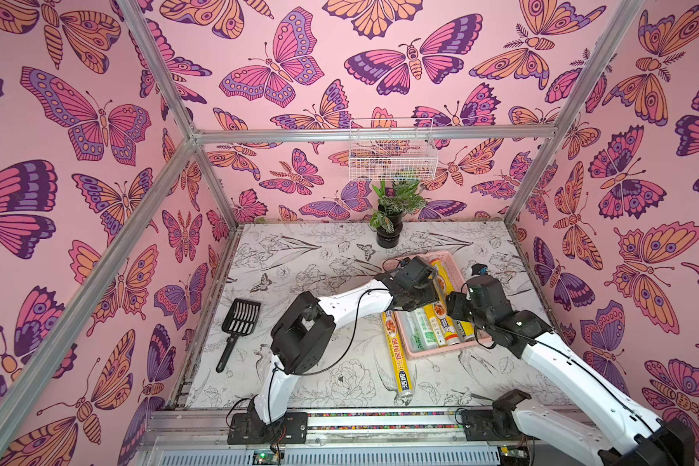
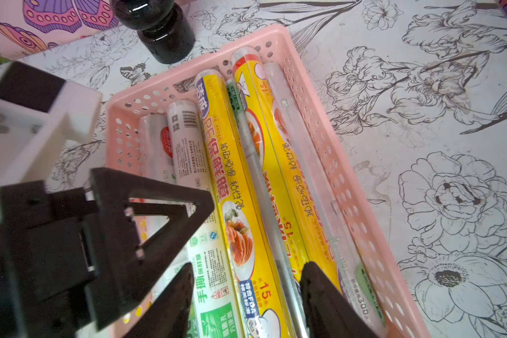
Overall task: Put the plastic wrap into the basket
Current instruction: Place the plastic wrap in the basket, then pick up the plastic wrap from the center of the board.
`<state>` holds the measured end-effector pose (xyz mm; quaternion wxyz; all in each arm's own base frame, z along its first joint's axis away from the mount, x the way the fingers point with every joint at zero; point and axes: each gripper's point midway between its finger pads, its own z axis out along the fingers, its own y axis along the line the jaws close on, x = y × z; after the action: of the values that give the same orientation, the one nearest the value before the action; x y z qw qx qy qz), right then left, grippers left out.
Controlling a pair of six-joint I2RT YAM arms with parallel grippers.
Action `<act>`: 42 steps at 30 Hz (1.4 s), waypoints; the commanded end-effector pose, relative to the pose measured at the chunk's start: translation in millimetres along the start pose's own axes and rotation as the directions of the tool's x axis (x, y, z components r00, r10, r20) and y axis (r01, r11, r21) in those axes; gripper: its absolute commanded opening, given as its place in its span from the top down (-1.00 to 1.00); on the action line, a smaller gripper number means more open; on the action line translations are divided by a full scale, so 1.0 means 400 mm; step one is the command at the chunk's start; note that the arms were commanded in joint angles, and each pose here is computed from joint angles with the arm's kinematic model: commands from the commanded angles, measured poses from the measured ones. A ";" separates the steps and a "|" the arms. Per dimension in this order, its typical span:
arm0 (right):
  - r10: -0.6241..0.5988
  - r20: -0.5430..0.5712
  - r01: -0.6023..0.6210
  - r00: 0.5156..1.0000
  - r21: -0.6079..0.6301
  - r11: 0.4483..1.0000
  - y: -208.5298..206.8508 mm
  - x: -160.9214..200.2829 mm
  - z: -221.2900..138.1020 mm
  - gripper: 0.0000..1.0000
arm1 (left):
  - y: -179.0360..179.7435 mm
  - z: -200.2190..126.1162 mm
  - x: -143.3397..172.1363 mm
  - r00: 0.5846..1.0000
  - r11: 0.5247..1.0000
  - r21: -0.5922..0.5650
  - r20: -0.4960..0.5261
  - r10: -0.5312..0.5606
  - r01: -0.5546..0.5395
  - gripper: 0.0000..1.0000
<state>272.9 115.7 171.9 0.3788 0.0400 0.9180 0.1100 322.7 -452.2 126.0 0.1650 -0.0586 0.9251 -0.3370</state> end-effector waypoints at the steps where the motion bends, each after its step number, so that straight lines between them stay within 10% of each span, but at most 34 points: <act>1: -0.004 0.000 0.004 1.000 -0.099 0.995 0.038 -0.005 -0.018 -0.23 | 0.038 -0.076 -0.035 0.991 0.995 -0.072 0.109 0.080 -0.072 -0.19; 16: -0.086 -0.087 0.060 0.993 -0.267 0.962 0.199 0.044 -0.005 -0.13 | 0.265 -0.267 -0.009 0.957 0.969 -0.239 0.262 0.129 -0.065 -0.07; 27: -0.096 -0.081 0.072 0.992 -0.257 0.964 0.216 0.026 0.019 -0.14 | 0.304 -0.158 0.134 0.999 0.984 -0.174 0.000 0.045 -0.044 -0.20; 42: -0.167 -0.160 0.104 0.973 -0.342 0.934 0.258 0.088 0.027 -0.15 | 0.360 -0.073 0.181 0.993 0.971 -0.231 -0.085 -0.084 0.062 -0.25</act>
<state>258.6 210.7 161.9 0.3079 -0.0738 0.9219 0.2235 243.1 -338.0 41.5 0.1135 -0.0802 0.9617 -0.2362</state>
